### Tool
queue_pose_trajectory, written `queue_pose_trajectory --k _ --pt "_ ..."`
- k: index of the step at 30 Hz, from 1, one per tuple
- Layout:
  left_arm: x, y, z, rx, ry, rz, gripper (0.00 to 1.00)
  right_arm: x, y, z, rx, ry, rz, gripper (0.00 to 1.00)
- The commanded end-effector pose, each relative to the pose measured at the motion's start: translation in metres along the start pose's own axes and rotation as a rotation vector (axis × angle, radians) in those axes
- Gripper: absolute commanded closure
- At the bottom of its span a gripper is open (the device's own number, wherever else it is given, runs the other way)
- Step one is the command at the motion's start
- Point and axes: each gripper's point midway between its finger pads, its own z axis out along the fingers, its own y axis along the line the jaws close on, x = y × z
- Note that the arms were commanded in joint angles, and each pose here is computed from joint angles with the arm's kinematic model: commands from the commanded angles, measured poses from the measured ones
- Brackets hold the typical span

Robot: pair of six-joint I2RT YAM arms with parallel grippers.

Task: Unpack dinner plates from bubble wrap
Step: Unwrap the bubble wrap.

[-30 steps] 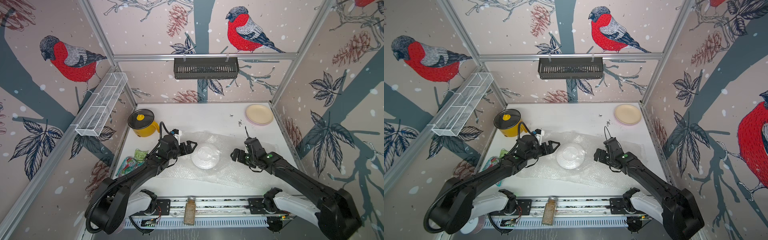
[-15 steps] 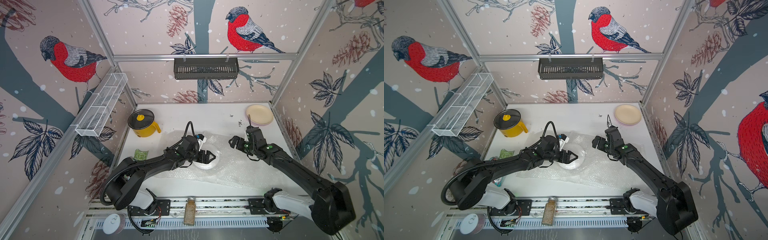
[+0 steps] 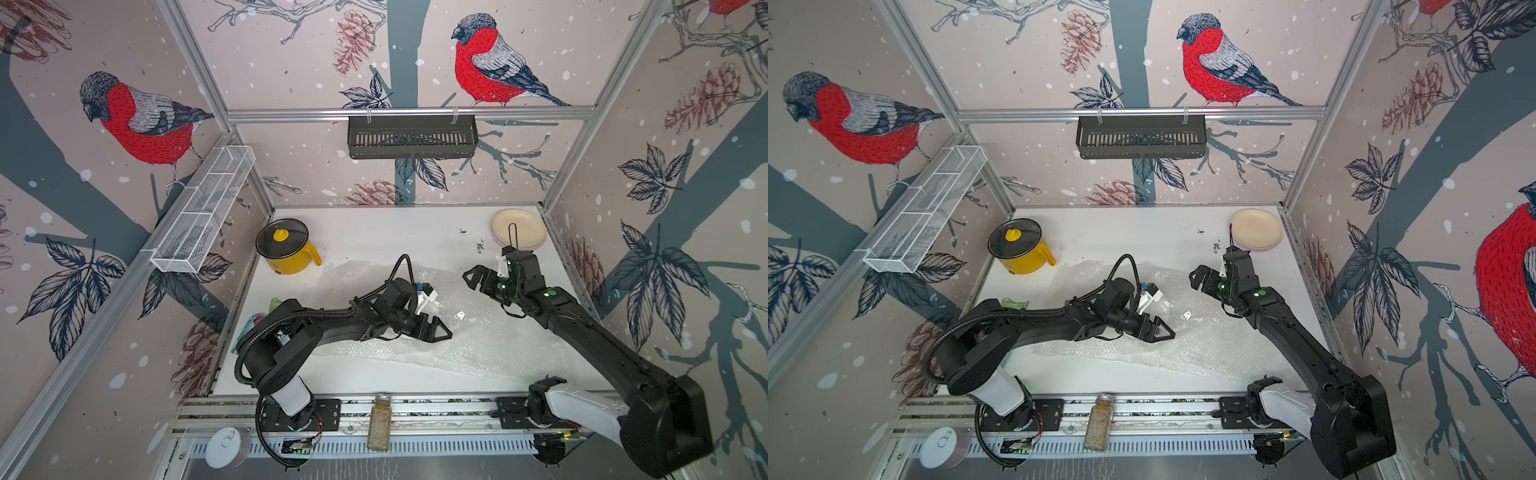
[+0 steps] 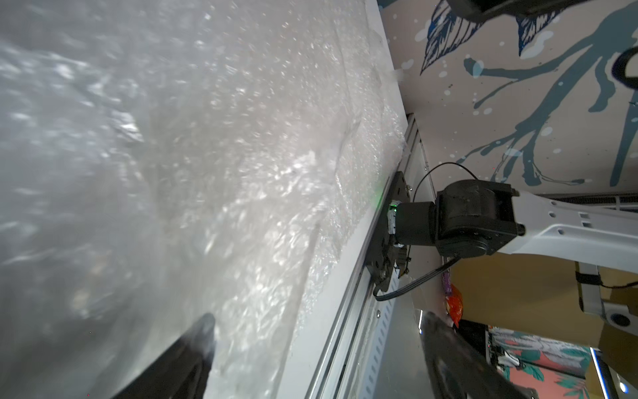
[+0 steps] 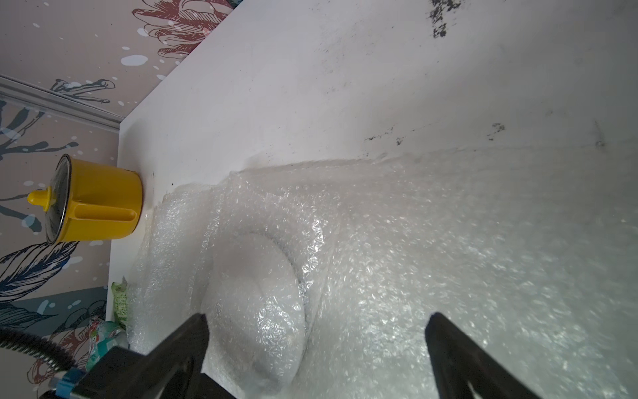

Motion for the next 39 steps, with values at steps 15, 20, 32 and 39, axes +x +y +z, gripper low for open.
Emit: queue_pose_trajectory --k 15,20,32,39 --pt "0.030 -0.088 0.052 0.194 0.192 0.216 0.09 -0.007 -0.008 -0.013 -0.018 -0.031 0.018 0.01" --pt "-0.018 -0.054 0.012 -0.211 -0.078 0.284 0.06 0.005 -0.007 -0.012 -0.048 -0.012 0.025 0.01" --pt "-0.054 0.045 -0.029 -0.862 -0.234 0.314 0.03 0.070 -0.012 0.037 -0.047 0.144 0.042 0.60" --pt "-0.056 0.077 -0.016 -1.046 -0.194 0.363 0.04 0.090 -0.037 0.050 0.021 0.192 0.067 0.72"
